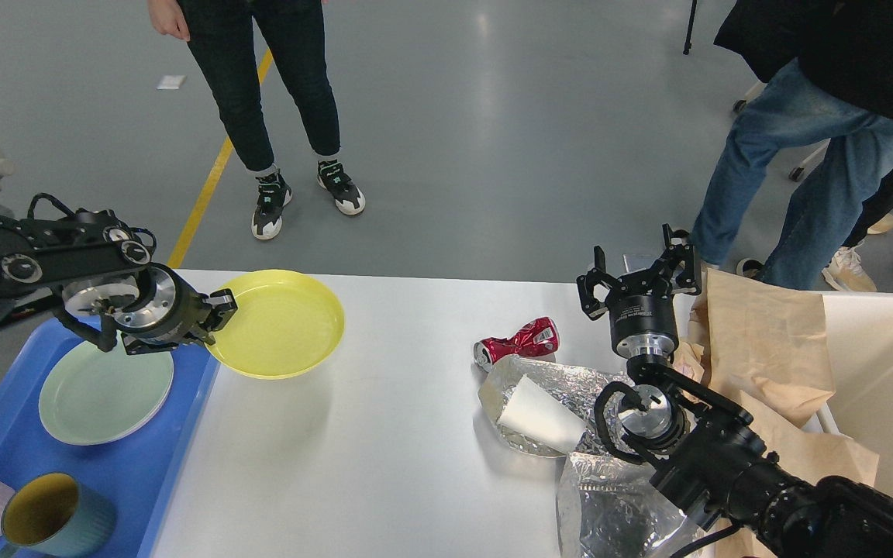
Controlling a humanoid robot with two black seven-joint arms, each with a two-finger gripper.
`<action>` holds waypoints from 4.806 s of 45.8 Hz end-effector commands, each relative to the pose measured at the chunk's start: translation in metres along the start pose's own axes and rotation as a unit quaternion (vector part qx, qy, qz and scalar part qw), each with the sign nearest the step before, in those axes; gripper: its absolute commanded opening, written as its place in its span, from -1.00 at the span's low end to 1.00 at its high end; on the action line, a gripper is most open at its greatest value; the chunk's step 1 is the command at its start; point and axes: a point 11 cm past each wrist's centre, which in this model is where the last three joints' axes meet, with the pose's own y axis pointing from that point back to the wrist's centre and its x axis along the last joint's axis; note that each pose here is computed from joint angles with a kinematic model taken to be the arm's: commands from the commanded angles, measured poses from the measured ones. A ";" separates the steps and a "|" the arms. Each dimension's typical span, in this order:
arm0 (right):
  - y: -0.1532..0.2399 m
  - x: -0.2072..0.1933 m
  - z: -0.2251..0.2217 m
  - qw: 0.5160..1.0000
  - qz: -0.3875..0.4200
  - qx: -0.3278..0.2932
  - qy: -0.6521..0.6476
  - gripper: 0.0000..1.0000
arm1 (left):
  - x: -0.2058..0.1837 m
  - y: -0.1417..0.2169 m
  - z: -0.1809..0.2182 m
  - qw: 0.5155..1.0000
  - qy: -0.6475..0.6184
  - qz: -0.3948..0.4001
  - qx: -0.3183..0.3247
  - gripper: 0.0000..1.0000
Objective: Tidy desktop
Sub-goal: 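Lift the yellow plate with the left gripper onto the pale green plate, then raise the left gripper up and away from the blue tray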
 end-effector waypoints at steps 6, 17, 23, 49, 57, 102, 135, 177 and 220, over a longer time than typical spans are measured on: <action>0.000 0.000 0.000 1.000 0.000 0.000 0.000 1.00 | 0.020 0.057 -0.024 0.993 -0.054 -0.094 -0.041 -1.00; 0.000 0.000 0.000 1.000 0.000 0.000 0.000 1.00 | 0.045 0.044 -0.093 0.997 0.000 -0.070 0.028 -1.00; 0.000 -0.001 0.000 1.000 -0.001 0.000 0.000 1.00 | 0.047 0.028 -0.139 0.994 0.049 -0.068 0.066 -1.00; 0.000 0.001 0.000 1.000 0.001 0.000 0.001 1.00 | 0.043 -0.030 -0.185 0.971 0.180 0.081 0.135 -1.00; 0.000 0.001 0.000 1.000 0.001 0.000 0.001 1.00 | 0.033 -0.046 -0.185 0.966 0.191 0.099 0.144 -1.00; 0.000 0.001 0.000 1.000 0.001 0.000 0.001 1.00 | 0.020 -0.057 -0.183 0.966 0.186 0.093 0.152 0.93; 0.000 0.000 0.000 1.000 0.000 0.000 0.000 1.00 | 0.025 -0.010 -0.243 0.963 0.236 0.040 0.128 0.94; 0.000 0.001 0.000 1.000 0.002 0.000 0.002 1.00 | 0.072 -0.047 -0.101 0.492 0.724 -0.131 -0.466 0.94; 0.000 0.001 -0.001 1.000 0.002 0.001 0.002 1.00 | 0.034 -0.075 0.018 0.364 0.695 0.041 -0.619 0.94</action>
